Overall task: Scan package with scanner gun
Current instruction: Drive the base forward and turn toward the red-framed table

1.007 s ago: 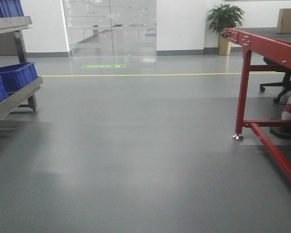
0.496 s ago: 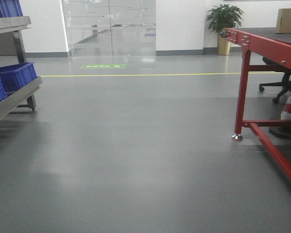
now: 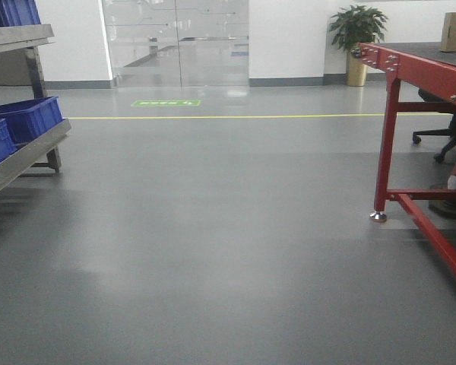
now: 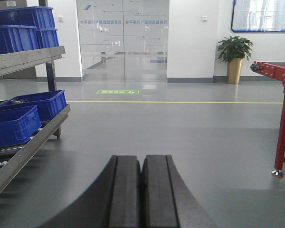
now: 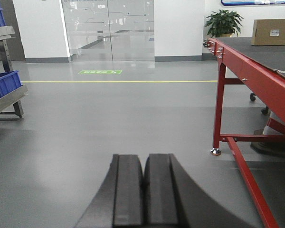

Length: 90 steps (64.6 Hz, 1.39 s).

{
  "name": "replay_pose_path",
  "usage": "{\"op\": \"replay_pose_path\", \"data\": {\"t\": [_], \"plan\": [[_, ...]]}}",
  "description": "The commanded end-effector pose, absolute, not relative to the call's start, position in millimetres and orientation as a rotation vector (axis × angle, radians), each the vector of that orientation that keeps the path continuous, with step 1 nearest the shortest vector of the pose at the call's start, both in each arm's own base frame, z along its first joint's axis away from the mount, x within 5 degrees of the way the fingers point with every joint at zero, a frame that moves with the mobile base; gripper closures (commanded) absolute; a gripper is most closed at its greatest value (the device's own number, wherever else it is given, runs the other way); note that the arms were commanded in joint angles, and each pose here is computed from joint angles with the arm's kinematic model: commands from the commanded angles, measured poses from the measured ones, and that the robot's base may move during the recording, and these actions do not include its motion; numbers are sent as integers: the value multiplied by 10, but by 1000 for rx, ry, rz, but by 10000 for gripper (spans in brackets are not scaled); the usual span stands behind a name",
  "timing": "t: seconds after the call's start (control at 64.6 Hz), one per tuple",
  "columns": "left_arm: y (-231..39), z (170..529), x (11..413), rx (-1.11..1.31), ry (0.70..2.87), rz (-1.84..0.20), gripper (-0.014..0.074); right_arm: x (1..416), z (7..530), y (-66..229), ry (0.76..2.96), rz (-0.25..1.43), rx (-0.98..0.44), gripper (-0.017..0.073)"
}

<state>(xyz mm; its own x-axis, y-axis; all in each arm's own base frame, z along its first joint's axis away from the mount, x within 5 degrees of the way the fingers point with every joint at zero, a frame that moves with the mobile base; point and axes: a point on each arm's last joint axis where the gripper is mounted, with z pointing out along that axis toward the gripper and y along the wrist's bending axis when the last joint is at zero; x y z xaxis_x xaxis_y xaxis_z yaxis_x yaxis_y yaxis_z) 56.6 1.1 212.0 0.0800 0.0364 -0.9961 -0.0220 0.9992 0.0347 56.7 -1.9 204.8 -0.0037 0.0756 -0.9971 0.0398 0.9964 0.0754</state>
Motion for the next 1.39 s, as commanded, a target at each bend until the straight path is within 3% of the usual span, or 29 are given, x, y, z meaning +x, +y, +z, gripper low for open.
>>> {"op": "replay_pose_path", "data": {"t": [0.0, 1.378], "plan": [[9, 2148, 560, 6, 1465, 33, 704, 564, 2066, -21, 1554, 23, 87, 717], [9, 2148, 560, 6, 1465, 33, 704, 564, 2066, -22, 1554, 21, 89, 717]]}}
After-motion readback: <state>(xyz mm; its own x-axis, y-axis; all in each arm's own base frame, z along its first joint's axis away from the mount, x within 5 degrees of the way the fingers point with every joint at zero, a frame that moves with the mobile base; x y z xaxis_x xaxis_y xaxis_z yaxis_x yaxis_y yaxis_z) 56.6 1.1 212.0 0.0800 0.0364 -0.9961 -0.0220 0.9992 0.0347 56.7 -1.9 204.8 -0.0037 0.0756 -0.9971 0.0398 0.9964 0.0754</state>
